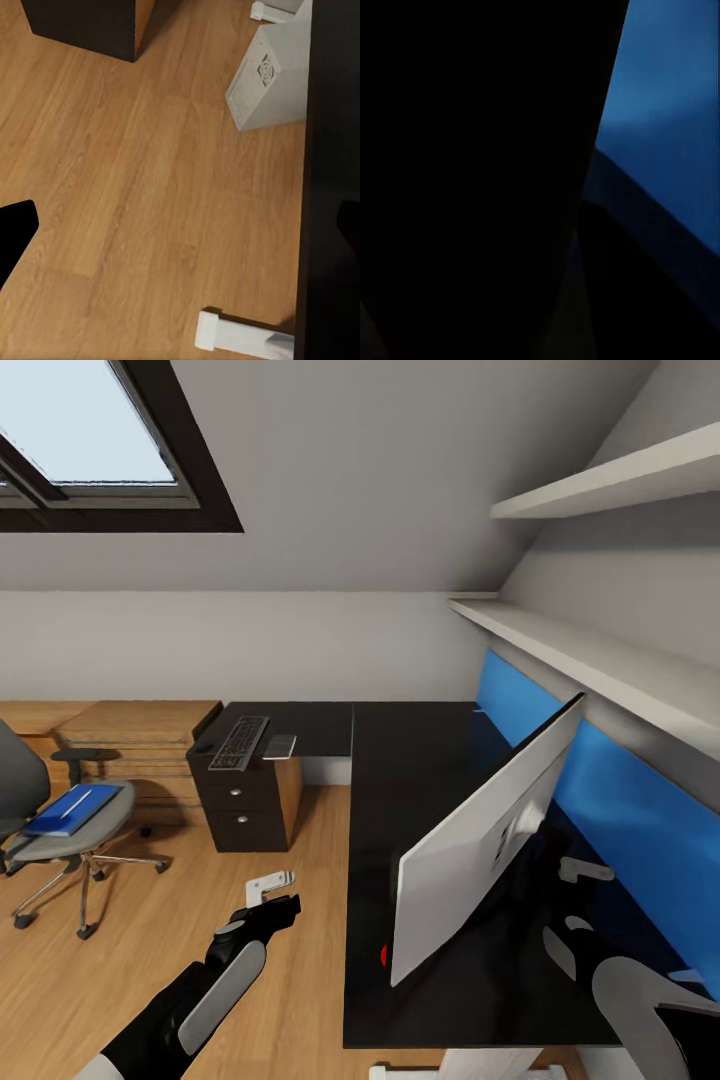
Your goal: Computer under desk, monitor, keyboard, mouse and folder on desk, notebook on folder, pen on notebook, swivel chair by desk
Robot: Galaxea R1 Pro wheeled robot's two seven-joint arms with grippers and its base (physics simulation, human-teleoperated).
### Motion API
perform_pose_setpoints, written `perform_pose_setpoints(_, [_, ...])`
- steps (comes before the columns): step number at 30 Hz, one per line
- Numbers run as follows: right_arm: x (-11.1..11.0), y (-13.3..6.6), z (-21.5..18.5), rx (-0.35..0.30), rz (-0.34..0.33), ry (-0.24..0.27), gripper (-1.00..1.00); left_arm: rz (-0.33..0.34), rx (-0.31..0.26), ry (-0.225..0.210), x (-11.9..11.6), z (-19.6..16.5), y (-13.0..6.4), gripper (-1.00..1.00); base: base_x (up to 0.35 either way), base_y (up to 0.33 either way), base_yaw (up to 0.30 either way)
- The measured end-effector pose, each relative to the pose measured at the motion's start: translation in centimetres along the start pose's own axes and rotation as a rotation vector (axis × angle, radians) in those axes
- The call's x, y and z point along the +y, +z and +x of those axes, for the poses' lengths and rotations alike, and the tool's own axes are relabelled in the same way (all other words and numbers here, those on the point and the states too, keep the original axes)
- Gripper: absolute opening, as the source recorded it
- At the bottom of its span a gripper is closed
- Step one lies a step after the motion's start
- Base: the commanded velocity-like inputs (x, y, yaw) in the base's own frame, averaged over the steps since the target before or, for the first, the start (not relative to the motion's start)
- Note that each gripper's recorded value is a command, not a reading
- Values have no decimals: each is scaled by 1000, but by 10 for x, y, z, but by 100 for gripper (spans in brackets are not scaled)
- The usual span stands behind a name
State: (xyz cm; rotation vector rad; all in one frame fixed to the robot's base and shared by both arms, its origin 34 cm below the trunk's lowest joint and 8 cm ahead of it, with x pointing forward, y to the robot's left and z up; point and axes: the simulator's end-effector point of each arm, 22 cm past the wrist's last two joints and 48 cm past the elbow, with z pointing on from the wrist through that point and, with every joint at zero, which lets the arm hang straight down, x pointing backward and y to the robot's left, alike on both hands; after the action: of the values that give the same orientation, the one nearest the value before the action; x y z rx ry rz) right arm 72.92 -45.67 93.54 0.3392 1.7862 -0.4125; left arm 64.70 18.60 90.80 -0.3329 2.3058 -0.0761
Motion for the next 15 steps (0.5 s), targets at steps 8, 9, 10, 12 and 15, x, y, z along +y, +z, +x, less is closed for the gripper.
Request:
perform_pose_setpoints(8, [0,0,-1,-2,-2,-3,-100,-1,-1,0,0,0,0,100,195,-178,0])
perform_pose_setpoints(9, [1,0,-1,-2,-4,-5,-100,-1,-1,0,0,0,0,100,198,-160,0])
perform_pose_setpoints(10, [1,0,-1,-3,-4,-5,-100,-1,-1,0,0,0,0,100,197,-140,0])
perform_pose_setpoints(12, [1,0,-1,-2,-2,-2,-100,0,-1,0,0,-1,0,100,196,-84,0])
perform_pose_setpoints(15, [1,0,-1,-1,-3,-3,-100,-1,-2,1,0,-1,0,100,231,-34,0])
